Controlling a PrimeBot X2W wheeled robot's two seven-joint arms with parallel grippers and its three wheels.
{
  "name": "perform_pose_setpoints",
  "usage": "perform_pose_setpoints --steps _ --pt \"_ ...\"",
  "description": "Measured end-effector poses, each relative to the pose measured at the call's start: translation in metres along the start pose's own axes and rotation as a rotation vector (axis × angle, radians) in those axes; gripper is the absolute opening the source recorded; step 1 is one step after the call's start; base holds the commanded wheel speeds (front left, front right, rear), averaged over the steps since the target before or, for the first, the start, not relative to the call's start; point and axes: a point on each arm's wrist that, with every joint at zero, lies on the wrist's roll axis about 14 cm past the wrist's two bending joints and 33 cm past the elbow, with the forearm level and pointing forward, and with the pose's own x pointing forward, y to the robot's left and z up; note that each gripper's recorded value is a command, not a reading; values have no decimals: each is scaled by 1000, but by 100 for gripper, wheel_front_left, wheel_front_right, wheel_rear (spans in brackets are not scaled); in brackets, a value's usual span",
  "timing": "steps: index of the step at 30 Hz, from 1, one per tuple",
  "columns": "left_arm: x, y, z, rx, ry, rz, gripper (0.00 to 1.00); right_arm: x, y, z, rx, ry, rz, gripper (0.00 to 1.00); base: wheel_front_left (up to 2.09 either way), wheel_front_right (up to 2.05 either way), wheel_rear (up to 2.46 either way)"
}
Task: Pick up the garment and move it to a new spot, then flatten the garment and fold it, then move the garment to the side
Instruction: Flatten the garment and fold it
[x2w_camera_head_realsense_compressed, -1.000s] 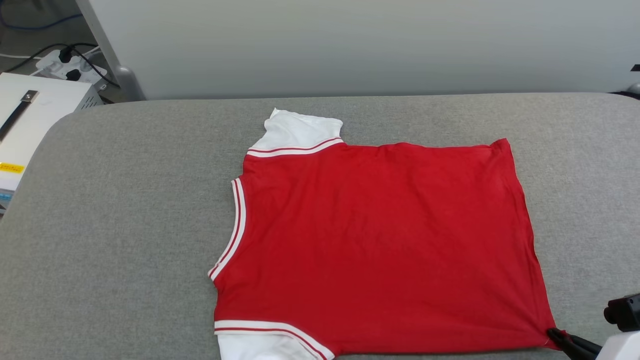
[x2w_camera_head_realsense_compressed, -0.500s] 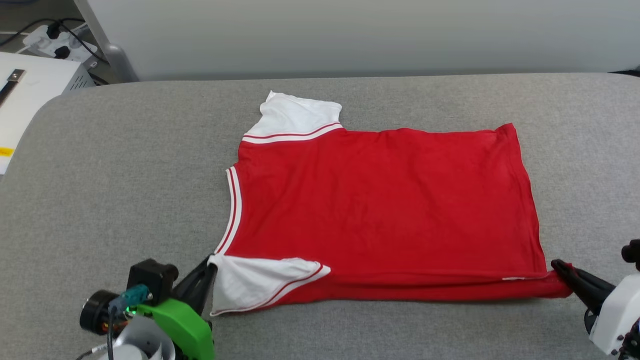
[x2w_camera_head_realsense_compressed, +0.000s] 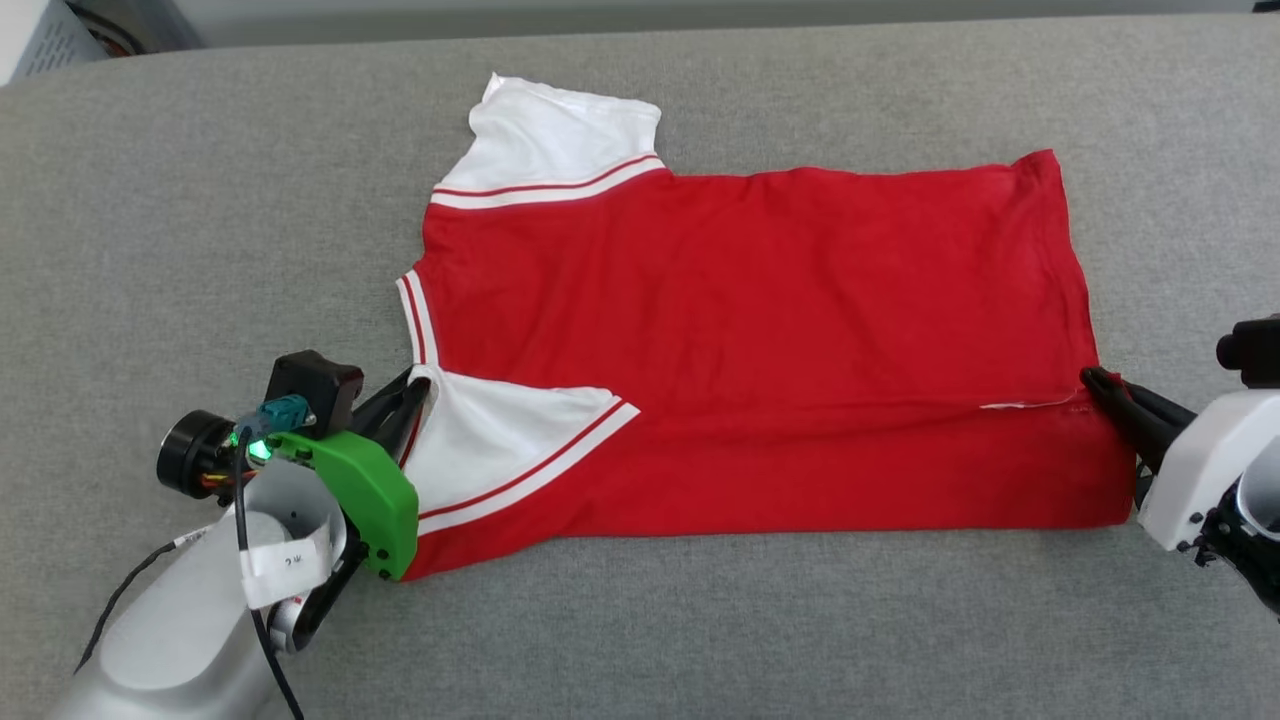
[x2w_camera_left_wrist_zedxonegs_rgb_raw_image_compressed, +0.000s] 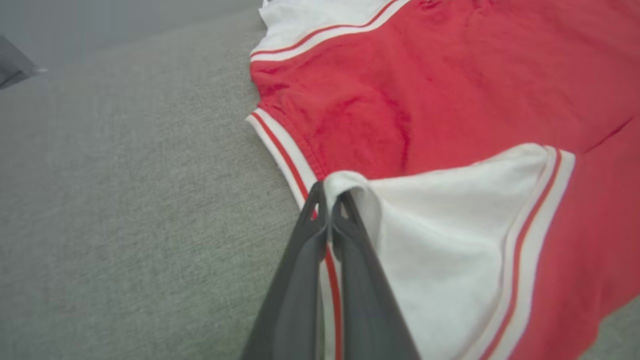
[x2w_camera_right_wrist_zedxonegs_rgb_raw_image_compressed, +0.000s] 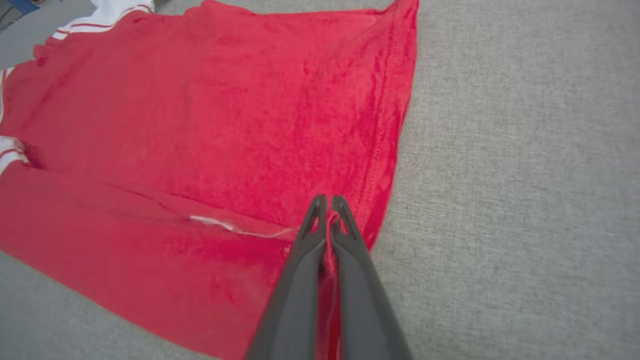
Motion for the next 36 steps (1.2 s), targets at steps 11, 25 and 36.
perform_pose_setpoints --steps 11,25,36 --pt "19 9 -48 -77 73 10 0 27 -7 -32 8 53 -29 0 0 0 0" --pt "-14 46 43 8 -69 87 100 -3 7 19 -41 -168 -1 100 0 0 0" --pt "-37 9 16 -134 389 -92 100 -8 16 36 -57 -212 15 100 0 0 0"
